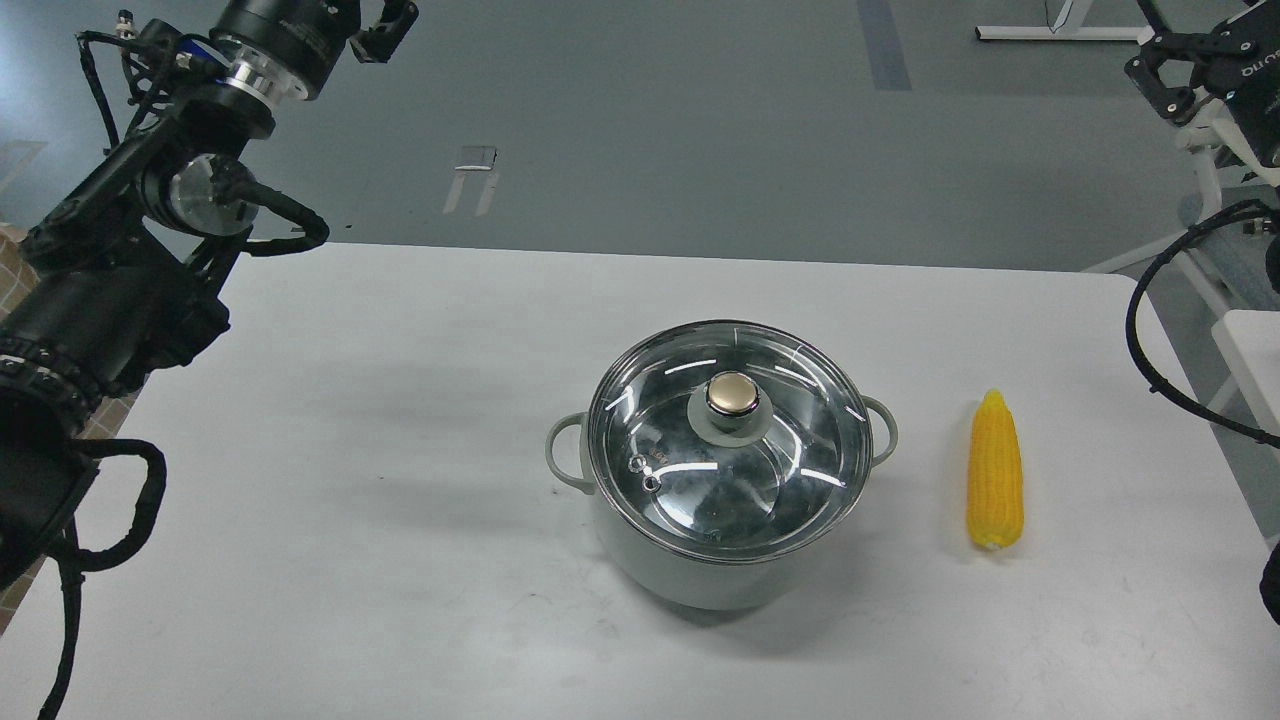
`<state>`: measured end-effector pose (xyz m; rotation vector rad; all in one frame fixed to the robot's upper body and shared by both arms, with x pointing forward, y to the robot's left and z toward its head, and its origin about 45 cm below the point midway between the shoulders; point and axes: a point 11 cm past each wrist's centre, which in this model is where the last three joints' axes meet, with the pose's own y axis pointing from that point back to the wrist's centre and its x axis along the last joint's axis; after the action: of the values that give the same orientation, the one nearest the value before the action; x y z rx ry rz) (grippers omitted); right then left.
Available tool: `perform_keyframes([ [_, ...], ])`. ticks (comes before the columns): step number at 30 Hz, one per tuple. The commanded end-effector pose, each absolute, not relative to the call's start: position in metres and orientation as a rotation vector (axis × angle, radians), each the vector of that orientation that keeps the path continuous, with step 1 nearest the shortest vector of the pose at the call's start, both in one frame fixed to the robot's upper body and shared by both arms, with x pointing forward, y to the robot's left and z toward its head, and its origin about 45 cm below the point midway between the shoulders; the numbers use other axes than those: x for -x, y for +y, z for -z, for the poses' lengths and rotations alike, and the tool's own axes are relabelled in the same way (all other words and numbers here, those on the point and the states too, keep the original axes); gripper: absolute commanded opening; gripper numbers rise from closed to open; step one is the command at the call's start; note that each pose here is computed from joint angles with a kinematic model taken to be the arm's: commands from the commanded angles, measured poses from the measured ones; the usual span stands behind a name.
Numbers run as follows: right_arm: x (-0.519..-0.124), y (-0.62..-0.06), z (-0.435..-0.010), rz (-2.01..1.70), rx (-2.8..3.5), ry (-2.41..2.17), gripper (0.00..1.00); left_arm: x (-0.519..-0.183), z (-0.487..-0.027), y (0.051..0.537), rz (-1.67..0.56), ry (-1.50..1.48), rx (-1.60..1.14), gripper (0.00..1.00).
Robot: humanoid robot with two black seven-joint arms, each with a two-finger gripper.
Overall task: Open pot and put corn in
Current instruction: 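Raise the left arm and swing the left gripper toward the pot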
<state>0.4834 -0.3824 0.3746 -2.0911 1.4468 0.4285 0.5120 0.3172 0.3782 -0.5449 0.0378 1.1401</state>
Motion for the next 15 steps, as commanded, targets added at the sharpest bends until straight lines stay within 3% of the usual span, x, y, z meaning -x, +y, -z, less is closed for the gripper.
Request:
perform_keyframes([
  [1, -0.484, -0.378, -0.375, -0.425, 2.109, 1.442, 1.0, -0.514, -0.382, 0.312, -1.132, 0.025, 0.54, 0.98],
  [15, -0.482, -0.382, -0.374, -0.421, 2.112, 1.454, 1.0, -0.513, -0.375, 0.3, -1.106, 0.033, 0.523, 0.98],
])
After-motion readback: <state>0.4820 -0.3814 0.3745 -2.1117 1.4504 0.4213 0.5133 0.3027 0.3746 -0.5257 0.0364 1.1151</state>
